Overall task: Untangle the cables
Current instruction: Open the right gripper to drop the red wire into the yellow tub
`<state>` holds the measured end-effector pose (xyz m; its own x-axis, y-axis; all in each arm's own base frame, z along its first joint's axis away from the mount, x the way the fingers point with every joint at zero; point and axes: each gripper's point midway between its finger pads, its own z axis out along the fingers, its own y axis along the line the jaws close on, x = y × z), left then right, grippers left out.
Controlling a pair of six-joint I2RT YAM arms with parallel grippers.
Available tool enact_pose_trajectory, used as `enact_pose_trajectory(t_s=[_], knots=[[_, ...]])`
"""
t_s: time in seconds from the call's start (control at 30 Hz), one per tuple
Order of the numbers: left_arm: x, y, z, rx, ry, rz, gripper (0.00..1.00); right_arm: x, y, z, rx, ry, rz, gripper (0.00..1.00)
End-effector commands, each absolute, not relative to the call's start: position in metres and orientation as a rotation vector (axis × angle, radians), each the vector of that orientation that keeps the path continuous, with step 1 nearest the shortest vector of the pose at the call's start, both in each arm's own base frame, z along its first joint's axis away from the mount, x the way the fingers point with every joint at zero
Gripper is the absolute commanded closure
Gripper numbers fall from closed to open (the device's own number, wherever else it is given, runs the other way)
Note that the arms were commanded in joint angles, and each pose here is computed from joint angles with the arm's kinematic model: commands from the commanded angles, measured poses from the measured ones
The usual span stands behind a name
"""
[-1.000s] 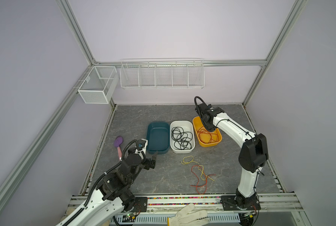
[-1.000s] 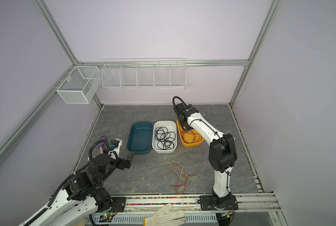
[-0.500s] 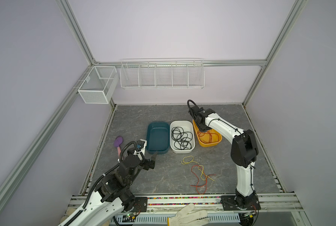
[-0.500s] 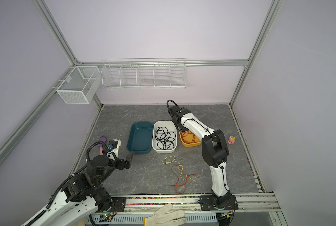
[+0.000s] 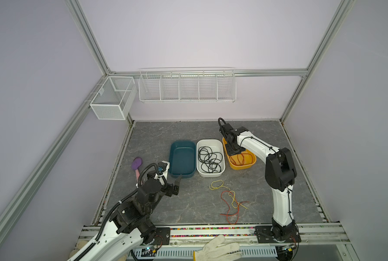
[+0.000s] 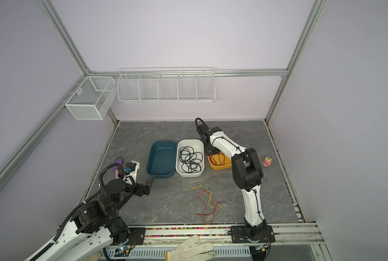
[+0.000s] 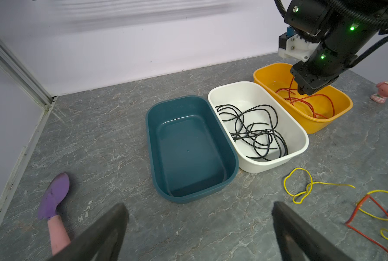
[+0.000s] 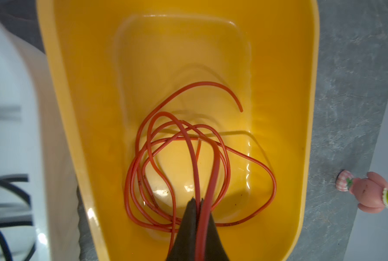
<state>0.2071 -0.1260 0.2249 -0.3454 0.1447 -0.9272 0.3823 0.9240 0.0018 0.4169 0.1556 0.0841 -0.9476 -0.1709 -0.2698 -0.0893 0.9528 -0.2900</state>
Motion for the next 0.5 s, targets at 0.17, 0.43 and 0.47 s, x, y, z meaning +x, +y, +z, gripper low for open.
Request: enact_pose_trajectory(t_s=[0.17, 0.43, 0.47], knots=[[0.208, -0.125, 0.222, 0.398, 1.92, -0.237, 0.01, 0.407, 0.159, 0.075, -0.158, 2.894, -0.268, 0.9], [0.209, -0.125, 0.22, 0.401, 1.924, -0.229, 0.01, 0.407, 0.154, 0.094, -0.134, 2.874, -0.239, 0.72], [0.209, -0.125, 0.221, 0.4, 1.924, -0.229, 0.01, 0.407, 0.154, 0.097, -0.133, 2.869, -0.236, 0.7]])
